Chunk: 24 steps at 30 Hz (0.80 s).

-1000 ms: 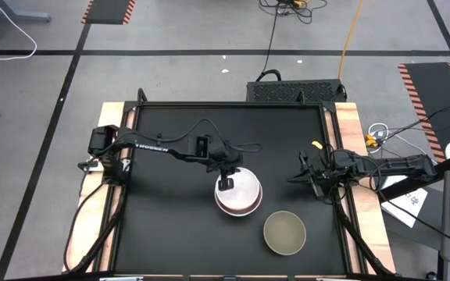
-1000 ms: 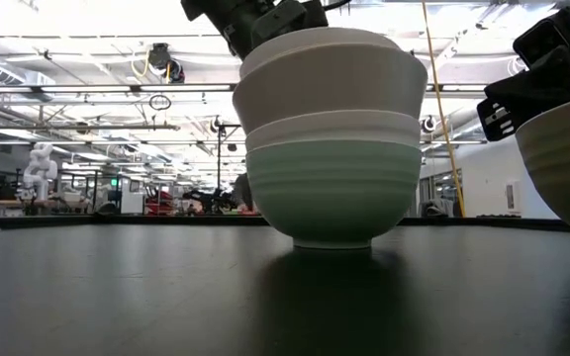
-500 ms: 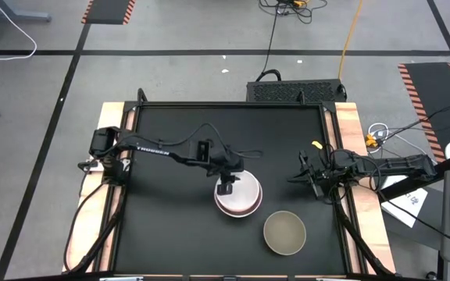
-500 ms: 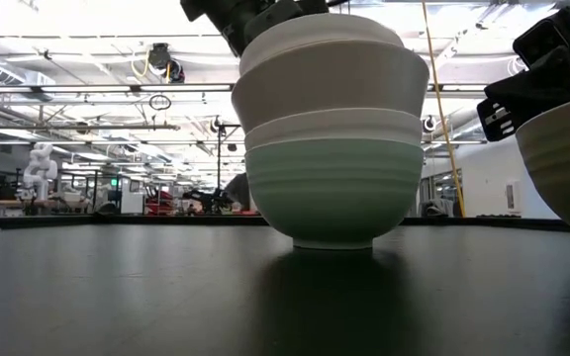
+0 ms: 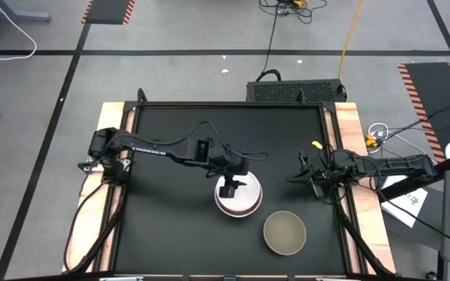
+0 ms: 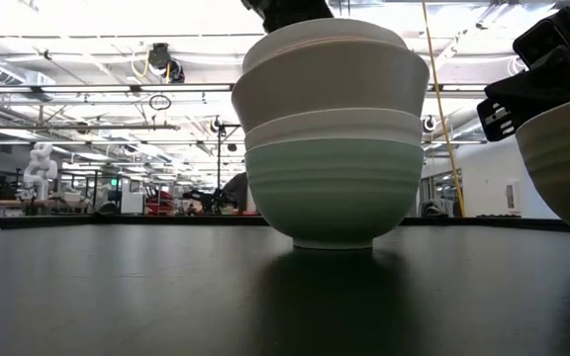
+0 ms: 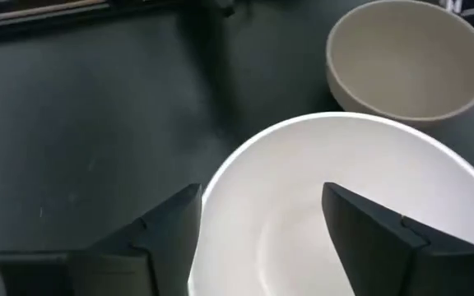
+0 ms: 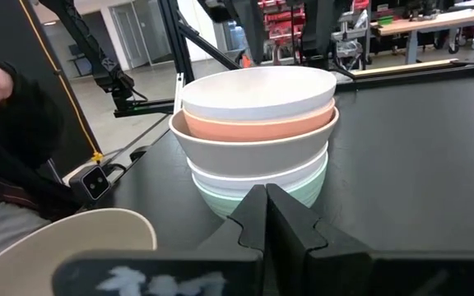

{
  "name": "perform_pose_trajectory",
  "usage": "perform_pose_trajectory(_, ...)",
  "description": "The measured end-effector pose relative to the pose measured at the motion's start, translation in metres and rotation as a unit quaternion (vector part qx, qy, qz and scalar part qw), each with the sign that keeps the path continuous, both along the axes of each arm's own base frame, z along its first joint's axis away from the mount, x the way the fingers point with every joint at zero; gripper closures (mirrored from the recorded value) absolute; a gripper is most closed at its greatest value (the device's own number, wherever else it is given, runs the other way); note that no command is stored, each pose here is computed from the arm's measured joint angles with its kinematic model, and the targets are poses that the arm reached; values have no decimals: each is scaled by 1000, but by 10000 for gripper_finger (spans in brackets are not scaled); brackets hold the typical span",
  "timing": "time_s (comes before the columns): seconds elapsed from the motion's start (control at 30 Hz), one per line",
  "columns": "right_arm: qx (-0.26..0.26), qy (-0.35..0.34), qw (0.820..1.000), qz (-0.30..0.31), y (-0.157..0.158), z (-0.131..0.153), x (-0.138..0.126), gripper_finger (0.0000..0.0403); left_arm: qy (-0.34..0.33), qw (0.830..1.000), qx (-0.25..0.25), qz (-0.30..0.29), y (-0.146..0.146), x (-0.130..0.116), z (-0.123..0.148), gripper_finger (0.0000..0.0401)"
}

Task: Nest bowls inside each other
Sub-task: Stack the brown bowl on the white bowl

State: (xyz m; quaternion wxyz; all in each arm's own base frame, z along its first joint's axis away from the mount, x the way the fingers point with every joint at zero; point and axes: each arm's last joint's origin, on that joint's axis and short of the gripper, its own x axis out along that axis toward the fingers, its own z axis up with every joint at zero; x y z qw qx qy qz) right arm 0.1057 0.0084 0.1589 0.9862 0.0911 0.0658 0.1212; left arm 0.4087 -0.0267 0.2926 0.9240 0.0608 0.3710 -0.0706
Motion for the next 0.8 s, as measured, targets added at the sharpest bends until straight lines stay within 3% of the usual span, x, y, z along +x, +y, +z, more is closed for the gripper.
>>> perform_pose_trajectory(0.17, 2, 1, 1000, 0, 0, 0, 0, 403, -30, 999, 14, -7, -8, -19, 32, 134)
perform_pose_trajectory(0.3, 4, 6, 1000, 0, 0, -1, 0, 403, -58, 998, 33, 12, -9, -49, 53, 133)
perform_pose_trajectory(0.43, 5, 14, 1000, 0, 0, -2, 1, 403, -105, 994, 16, 27, -11, -88, 62, 132)
perform_pose_trajectory(0.6, 5, 18, 1000, 1, 0, -3, 2, 403, -165, 984, 5, 70, -16, -142, 38, 132)
perform_pose_trajectory(0.8, 8, -5, 1000, 28, 2, 2, 2, 403, -278, 954, -32, 111, -17, -212, -8, 132)
